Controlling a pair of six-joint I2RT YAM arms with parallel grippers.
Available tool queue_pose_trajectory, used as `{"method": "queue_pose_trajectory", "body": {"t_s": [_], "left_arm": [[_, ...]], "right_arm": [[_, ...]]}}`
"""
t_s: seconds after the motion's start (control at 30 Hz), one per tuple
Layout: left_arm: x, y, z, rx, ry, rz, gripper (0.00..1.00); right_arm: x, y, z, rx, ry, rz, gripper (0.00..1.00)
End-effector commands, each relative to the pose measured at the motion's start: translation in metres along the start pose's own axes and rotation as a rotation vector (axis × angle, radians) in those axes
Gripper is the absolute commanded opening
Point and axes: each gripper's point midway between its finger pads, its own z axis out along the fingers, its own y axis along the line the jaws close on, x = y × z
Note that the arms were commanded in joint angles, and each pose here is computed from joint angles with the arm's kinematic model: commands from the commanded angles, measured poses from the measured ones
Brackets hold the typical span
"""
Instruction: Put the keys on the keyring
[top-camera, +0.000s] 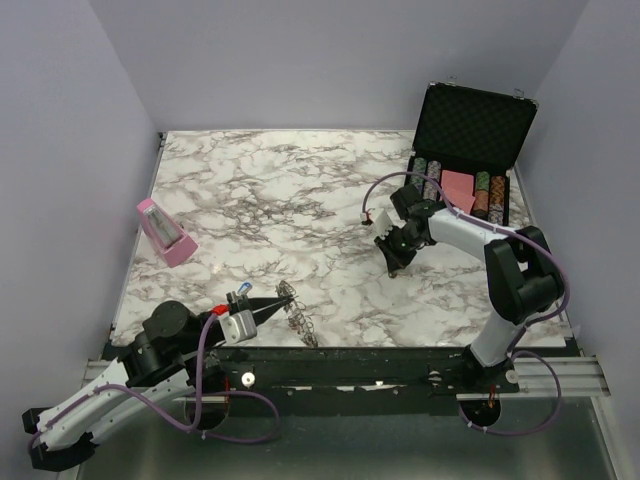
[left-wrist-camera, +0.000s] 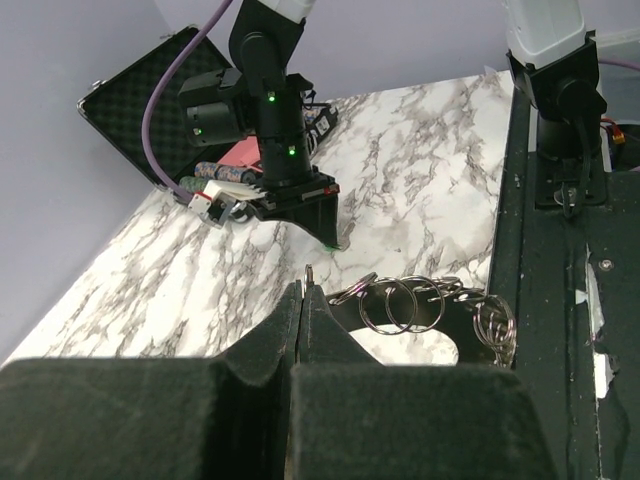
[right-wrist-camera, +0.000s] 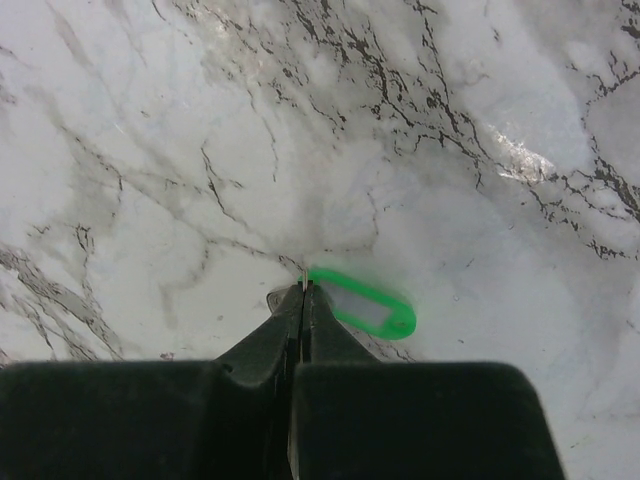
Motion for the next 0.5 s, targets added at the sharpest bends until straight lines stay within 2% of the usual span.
{"method": "queue_pose_trajectory", "body": {"t_s": [0.0,0.47], "left_arm": [[-0.0103,0.0052,-0.0007,-0.028,-0.041,0.002,0.0],[-0.0095,0.004,-0.0008,-0.023,-0.042,0.002,0.0]], "right_arm": [[-0.0018,0.002,0.0099,-0.015,-0.018,0.017,0.06],[-0.0066,0.0025,0.0107,-0.032,-0.019,0.023,0.13]]}}
